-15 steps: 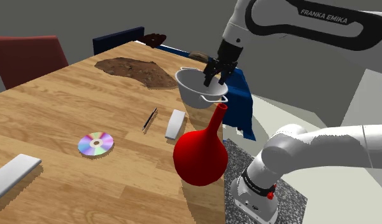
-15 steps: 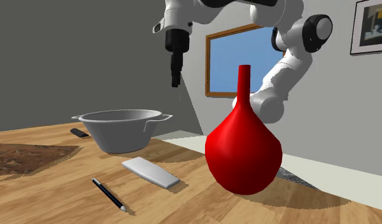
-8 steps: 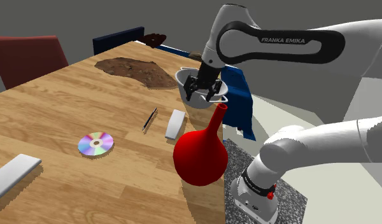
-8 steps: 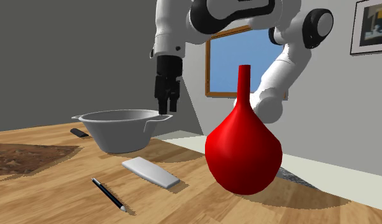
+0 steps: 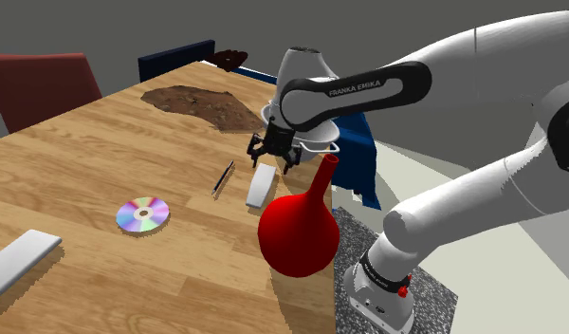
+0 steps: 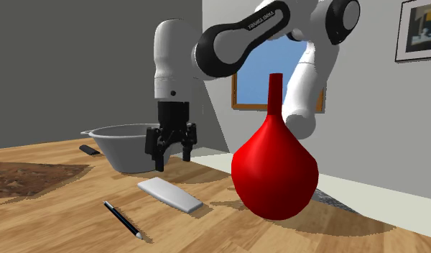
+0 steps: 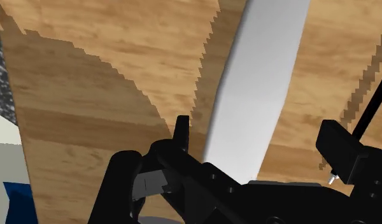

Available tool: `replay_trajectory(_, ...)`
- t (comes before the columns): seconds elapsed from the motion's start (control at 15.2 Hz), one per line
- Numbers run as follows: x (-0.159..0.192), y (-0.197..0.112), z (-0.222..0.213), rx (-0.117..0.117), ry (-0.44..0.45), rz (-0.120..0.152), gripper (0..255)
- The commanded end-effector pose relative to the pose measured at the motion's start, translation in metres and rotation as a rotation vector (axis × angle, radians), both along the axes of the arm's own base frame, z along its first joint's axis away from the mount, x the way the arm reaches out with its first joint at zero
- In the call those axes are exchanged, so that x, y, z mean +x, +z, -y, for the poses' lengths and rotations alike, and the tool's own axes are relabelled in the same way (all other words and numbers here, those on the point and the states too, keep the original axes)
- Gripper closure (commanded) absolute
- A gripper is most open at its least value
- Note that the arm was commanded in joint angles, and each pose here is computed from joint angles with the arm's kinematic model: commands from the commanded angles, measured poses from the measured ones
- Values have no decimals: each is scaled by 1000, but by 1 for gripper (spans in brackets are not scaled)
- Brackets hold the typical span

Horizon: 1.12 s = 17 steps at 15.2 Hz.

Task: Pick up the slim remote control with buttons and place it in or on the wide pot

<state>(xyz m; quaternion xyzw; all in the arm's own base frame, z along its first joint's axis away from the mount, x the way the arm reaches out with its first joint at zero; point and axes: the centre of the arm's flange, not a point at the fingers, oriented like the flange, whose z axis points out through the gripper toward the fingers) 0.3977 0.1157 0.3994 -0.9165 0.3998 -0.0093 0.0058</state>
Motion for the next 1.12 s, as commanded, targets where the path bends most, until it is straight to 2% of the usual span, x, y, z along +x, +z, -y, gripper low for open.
replay_trajectory(0.0,10,-22,-4,-2,-104,-7,0)
replay_trajectory(0.07,15,-32,-5,-3,-143,-11,0)
replay_trajectory(0.53,16,-69,-5,-3,-143,-11,0)
replay_trajectory(1.06,16,-72,-5,-3,-143,-11,0)
